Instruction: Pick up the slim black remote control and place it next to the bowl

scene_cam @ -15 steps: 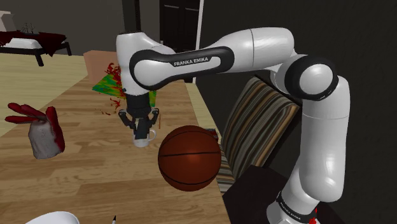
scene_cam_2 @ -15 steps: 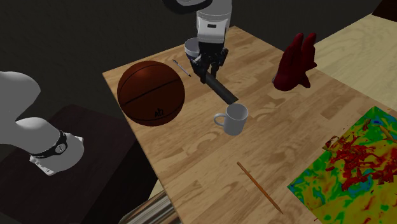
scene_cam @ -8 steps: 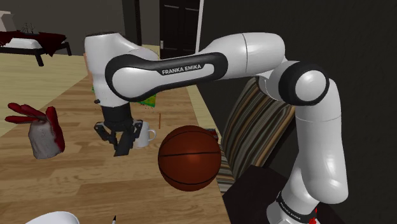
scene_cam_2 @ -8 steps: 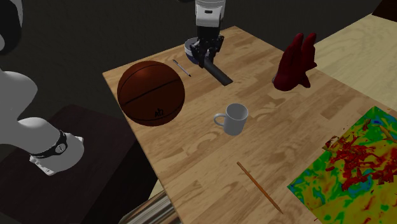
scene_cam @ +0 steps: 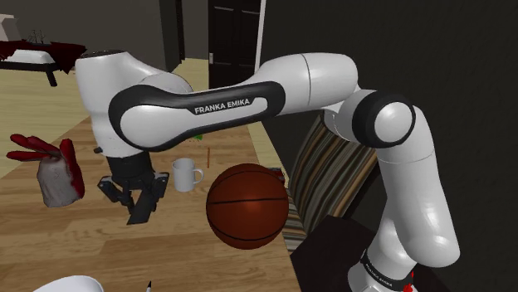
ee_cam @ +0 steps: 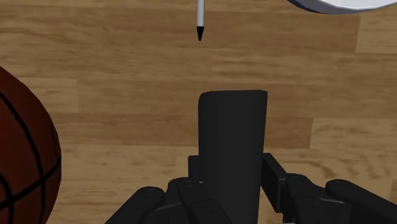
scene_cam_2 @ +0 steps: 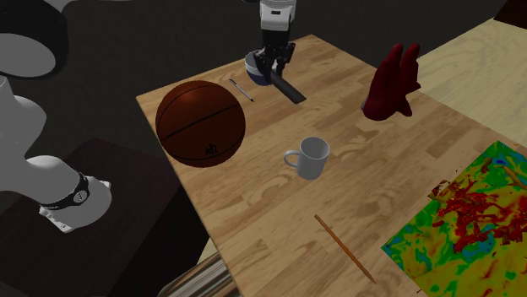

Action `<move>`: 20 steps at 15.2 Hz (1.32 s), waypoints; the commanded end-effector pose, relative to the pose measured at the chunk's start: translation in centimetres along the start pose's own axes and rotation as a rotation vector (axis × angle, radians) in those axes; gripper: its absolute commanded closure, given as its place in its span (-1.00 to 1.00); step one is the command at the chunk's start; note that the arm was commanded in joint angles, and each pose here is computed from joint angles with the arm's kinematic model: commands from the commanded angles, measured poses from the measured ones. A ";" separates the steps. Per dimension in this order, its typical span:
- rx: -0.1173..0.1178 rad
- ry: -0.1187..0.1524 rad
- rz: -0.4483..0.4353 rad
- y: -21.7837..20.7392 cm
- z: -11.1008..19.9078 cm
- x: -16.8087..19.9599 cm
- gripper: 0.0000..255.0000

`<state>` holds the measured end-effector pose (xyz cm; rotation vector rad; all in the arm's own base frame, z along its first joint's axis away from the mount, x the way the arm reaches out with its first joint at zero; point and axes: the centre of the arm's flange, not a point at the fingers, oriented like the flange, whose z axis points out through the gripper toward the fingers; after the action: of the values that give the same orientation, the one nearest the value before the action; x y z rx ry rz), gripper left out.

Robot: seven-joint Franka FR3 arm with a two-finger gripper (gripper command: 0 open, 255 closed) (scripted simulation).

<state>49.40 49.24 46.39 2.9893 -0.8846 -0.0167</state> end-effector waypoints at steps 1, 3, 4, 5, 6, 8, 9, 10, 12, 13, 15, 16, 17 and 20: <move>0.001 0.000 0.000 -0.1 1.0 -0.1 1.00; 0.001 0.000 0.000 -0.1 2.1 -0.1 1.00; 0.001 0.000 0.000 -0.1 2.6 -0.1 1.00; 0.001 0.000 0.000 -0.1 3.1 -0.1 1.00; 0.001 0.000 0.000 -0.1 3.7 -0.1 1.00; 0.001 0.000 0.000 -0.2 4.7 0.0 1.00; 0.001 0.000 0.000 -0.2 5.2 0.0 1.00; 0.001 0.000 0.000 -0.2 5.8 0.0 1.00; 0.001 0.000 0.000 -0.2 6.8 0.0 1.00; 0.001 0.000 0.000 -0.2 7.4 0.0 1.00; 0.001 0.000 0.000 -0.3 8.4 0.0 1.00; 0.001 0.000 0.000 -0.3 8.9 0.0 1.00; 0.001 0.000 0.000 -0.3 9.5 0.0 1.00; 0.001 0.000 0.000 -0.3 11.1 0.0 1.00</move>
<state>49.43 49.18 35.84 2.9892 -0.8850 -0.0168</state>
